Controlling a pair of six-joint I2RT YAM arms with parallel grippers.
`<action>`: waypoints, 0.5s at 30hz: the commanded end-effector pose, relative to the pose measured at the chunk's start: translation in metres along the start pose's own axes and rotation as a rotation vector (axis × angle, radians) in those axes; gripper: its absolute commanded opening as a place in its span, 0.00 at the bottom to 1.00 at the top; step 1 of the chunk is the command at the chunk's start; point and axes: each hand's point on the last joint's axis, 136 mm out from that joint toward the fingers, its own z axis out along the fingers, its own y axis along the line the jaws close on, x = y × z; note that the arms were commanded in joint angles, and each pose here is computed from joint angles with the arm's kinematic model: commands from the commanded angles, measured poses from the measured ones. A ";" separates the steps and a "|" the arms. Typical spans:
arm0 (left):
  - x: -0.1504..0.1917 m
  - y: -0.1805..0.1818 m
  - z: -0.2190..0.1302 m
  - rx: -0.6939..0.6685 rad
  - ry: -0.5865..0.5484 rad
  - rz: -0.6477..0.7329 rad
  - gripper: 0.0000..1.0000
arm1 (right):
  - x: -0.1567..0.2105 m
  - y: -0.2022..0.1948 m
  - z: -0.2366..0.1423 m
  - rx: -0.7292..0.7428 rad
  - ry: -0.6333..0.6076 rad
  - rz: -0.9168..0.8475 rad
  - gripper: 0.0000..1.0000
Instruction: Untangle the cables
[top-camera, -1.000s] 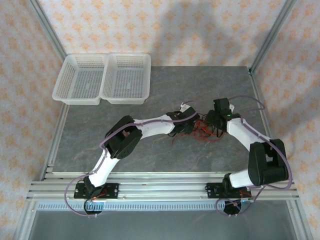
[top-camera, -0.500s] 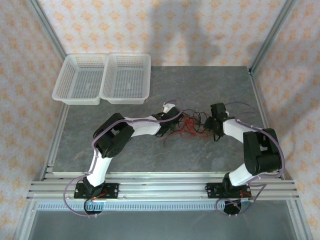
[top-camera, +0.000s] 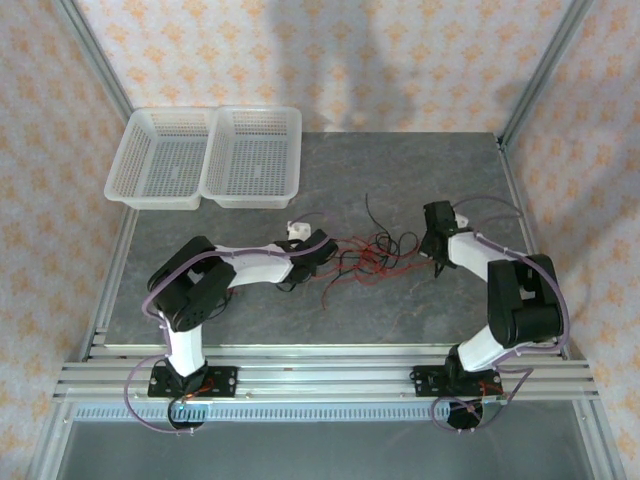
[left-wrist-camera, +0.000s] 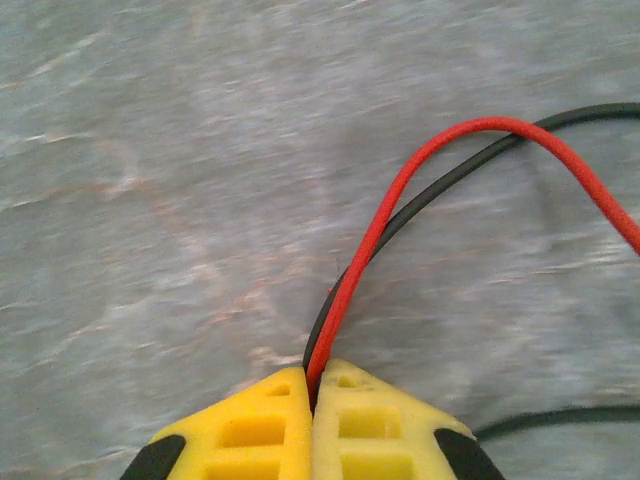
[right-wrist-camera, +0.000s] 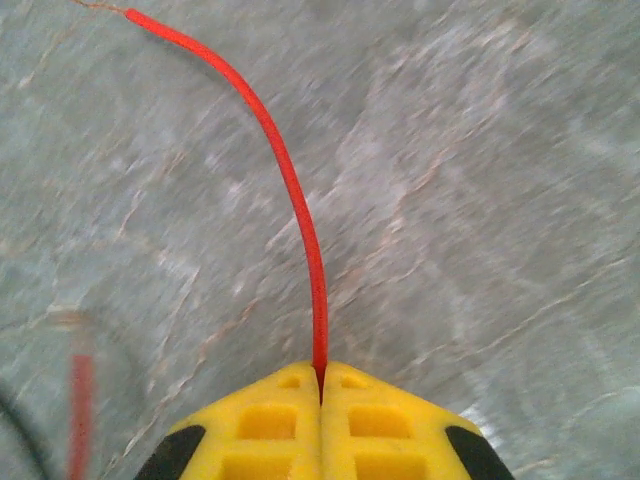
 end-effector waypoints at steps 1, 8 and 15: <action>0.004 0.033 -0.005 -0.111 0.003 -0.007 0.00 | -0.032 -0.024 -0.019 0.087 -0.083 0.021 0.00; -0.019 0.018 -0.018 -0.037 -0.037 -0.022 0.00 | -0.042 -0.019 -0.035 0.002 -0.083 0.053 0.00; -0.068 -0.026 -0.061 0.107 -0.155 0.017 0.00 | -0.024 0.003 -0.063 -0.197 -0.059 0.079 0.00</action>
